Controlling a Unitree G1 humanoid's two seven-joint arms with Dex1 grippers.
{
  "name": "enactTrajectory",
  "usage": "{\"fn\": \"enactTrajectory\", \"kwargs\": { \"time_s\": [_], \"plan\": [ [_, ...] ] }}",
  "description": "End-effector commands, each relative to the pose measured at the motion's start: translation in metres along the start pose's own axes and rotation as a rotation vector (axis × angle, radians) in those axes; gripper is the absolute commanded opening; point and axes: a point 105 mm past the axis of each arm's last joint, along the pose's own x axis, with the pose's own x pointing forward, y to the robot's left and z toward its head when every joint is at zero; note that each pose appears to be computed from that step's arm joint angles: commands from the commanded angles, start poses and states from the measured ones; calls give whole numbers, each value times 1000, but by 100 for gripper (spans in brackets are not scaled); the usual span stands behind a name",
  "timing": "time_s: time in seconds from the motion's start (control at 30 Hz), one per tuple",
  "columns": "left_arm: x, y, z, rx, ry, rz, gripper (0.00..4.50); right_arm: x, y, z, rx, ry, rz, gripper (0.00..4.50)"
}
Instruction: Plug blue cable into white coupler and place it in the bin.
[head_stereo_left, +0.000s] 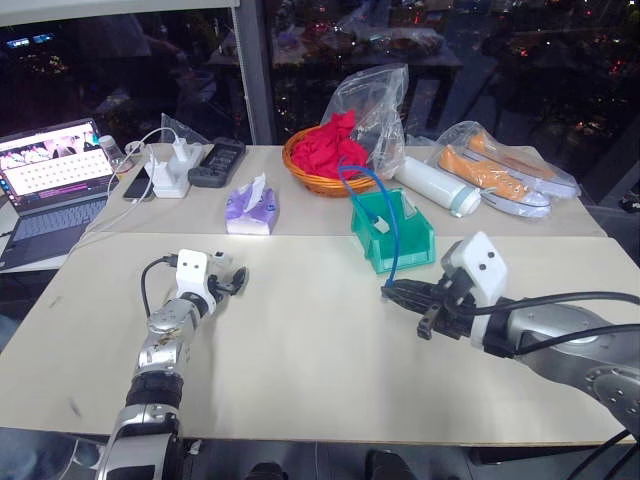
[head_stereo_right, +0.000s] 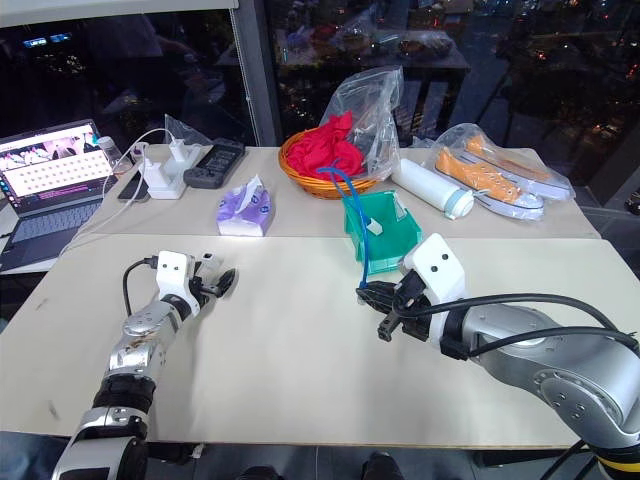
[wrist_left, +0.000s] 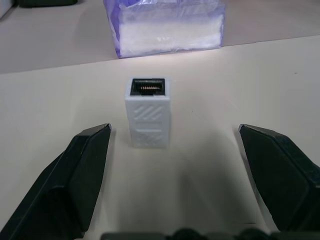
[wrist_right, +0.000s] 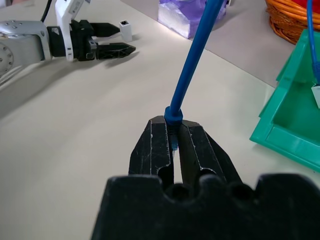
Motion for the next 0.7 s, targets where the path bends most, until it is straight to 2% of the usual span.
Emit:
{"fn": "enactTrajectory", "kwargs": {
  "time_s": [0.03, 0.2, 0.3, 0.33, 0.43, 0.53, 0.63, 0.7],
  "plan": [
    [0, 1, -12, -3, 37, -1, 327, -4, -3, 10, -34, -32, -23, 0],
    [-1, -9, -8, -42, 3, -59, 146, -5, -5, 10, -29, -35, -34, 0],
    [2, -18, 5, -52, -43, -122, 60, -5, -3, 6, -12, -32, -33, 0],
    [2, -21, 9, -50, -55, -140, 60, -5, -2, 5, -7, -31, -32, 0],
    [-3, -72, 28, 24, -85, -453, 60, -3, 2, -1, 56, -38, -44, 0],
    [-25, -129, 20, 137, 14, -795, 60, -1, 5, -9, 147, -47, -66, 0],
    [-36, -159, 11, 177, 137, -939, 60, 3, 5, -17, 229, -55, -114, 0],
    [-47, -184, 9, 224, 208, -1056, 60, 4, 1, -23, 355, -94, -210, 0]
  ]
}}
